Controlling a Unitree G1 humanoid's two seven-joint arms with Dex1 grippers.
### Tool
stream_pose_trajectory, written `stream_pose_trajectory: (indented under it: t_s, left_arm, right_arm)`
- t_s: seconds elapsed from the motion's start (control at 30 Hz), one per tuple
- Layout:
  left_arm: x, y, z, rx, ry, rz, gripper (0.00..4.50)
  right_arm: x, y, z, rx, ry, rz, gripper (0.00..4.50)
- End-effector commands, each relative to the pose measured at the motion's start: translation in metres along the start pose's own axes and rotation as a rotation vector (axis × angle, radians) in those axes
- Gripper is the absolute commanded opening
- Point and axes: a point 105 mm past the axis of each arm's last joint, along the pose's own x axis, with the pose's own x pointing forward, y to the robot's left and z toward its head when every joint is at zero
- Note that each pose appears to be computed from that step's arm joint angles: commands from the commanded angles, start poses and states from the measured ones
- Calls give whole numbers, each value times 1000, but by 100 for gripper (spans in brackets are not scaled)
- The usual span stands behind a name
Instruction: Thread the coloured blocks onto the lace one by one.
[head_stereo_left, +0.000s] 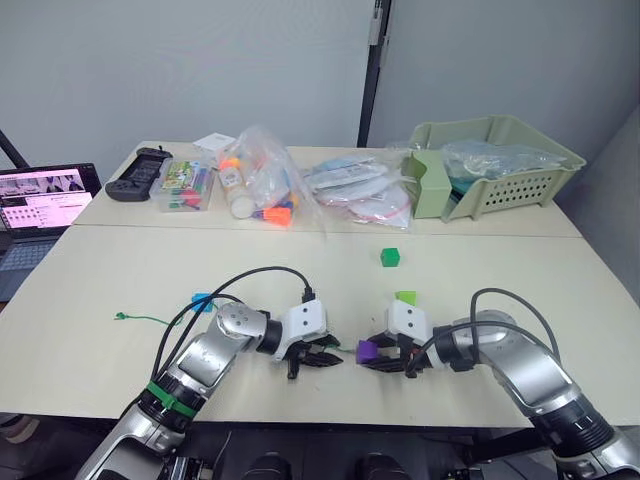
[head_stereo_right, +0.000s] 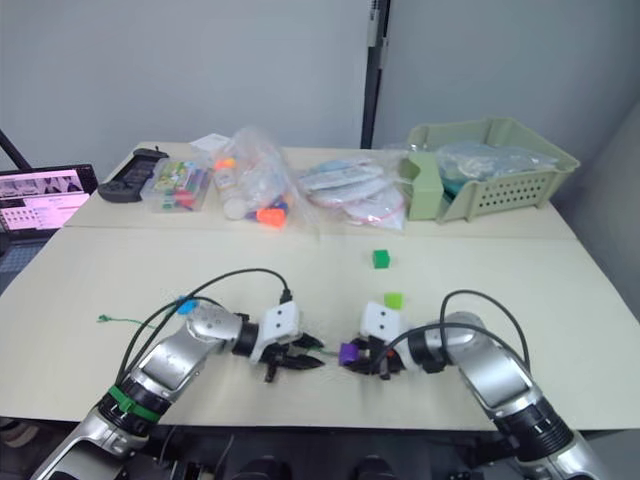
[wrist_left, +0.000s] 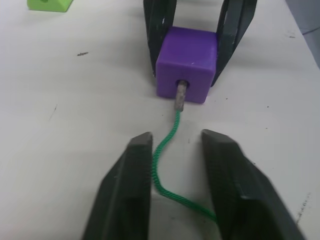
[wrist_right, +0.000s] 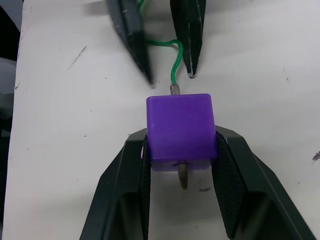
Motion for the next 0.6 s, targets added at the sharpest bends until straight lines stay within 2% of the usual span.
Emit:
stream_pose_trajectory:
  t_s: [0.03, 0.07, 0.33, 0.6]
  left_arm:
    - [-1, -1, 2, 22, -8, -1, 15]
    - [-2, -1, 2, 23, -7, -1, 1]
    - [3, 0, 14, 61, -23, -6, 0]
    - [20, -4, 25, 106, -14, -57, 0]
  right_arm:
    - [-1, 4, 2, -11, 1, 13, 116]
    - [-1, 5, 2, -11, 1, 13, 116]
    - [-1, 4, 2, -11, 5, 11, 116]
    - [2, 4, 3, -14, 4, 7, 116]
